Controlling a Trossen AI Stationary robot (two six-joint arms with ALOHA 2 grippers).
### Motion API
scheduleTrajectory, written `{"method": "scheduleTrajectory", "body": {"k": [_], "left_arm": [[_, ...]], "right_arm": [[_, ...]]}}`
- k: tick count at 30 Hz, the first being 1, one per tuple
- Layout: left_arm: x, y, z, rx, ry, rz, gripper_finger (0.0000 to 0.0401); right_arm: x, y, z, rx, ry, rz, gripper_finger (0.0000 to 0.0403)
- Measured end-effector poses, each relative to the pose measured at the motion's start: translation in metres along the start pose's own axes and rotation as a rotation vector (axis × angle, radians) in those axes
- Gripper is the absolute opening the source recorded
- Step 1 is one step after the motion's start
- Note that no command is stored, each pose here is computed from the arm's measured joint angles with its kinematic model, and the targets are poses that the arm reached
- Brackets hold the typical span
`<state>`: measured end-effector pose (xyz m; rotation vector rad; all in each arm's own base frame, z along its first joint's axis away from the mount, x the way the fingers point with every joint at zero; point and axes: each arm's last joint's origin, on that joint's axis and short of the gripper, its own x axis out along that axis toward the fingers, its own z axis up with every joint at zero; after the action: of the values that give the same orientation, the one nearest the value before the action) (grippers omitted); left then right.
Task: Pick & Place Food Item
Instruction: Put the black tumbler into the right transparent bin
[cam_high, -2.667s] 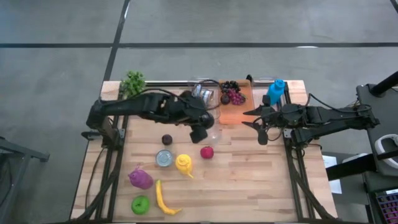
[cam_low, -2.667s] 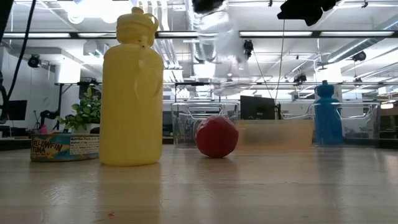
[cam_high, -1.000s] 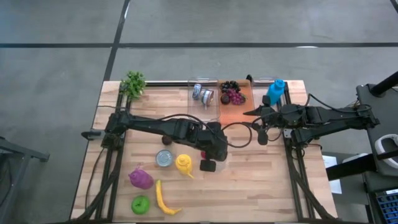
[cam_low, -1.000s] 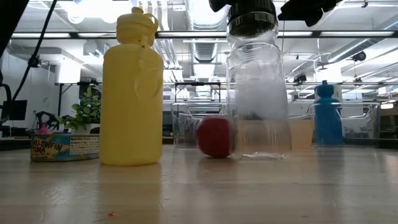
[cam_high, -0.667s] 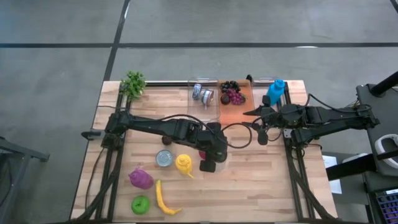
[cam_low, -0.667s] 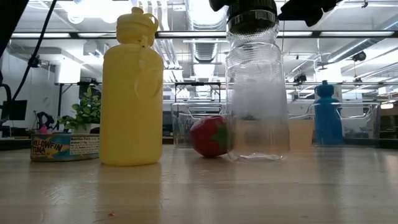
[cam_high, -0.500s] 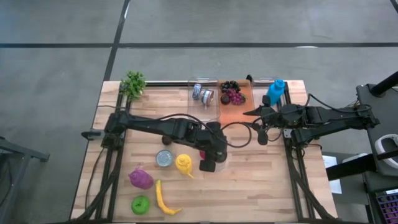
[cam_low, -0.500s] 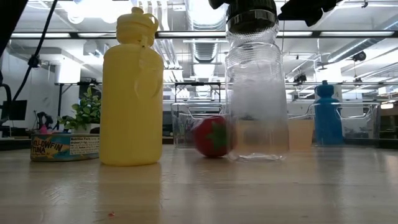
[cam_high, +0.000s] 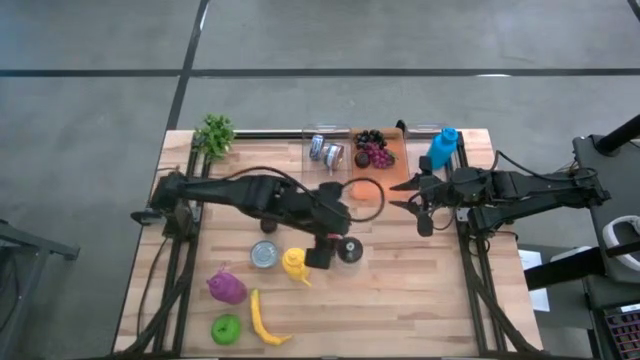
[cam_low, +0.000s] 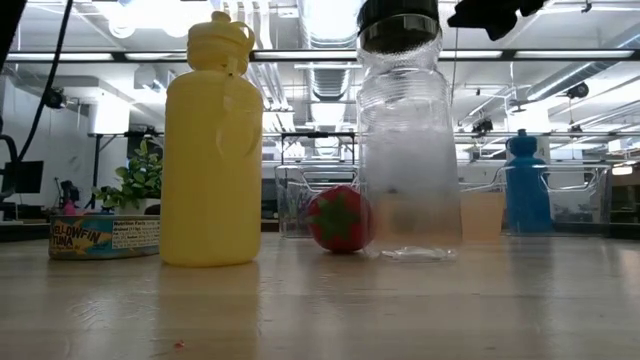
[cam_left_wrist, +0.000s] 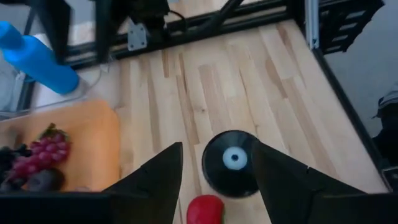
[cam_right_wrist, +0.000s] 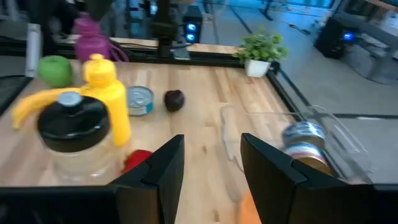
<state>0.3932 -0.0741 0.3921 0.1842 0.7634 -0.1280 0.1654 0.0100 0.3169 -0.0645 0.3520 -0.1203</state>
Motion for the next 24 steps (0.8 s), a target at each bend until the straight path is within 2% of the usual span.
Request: {"method": "scheduleTrajectory", "body": {"k": [5, 12, 15, 19, 24], "left_arm": [[-0.032, -0.006, -0.005, 0.017, 0.005, 0.036, 0.0184], [-0.05, -0.031, -0.03, 0.04, 0.059, 0.149, 0.0172], [-0.057, -0.04, -0.043, 0.016, 0.048, 0.182, 0.0168], [-0.063, -0.047, -0.063, -0.025, 0.005, 0.191, 0.0164], [-0.07, -0.052, -0.088, -0.097, -0.06, 0.189, 0.0163]], "right_arm": [[-0.001, 0.003, 0.0, -0.007, -0.004, 0.034, 0.0129], [0.006, 0.017, 0.01, -0.048, 0.003, 0.1, 0.0105], [0.013, 0.025, 0.015, -0.089, 0.024, 0.126, 0.01], [0.026, 0.036, 0.023, -0.152, 0.043, 0.153, 0.0102], [0.041, 0.048, 0.033, -0.181, 0.07, 0.179, 0.013]]}}
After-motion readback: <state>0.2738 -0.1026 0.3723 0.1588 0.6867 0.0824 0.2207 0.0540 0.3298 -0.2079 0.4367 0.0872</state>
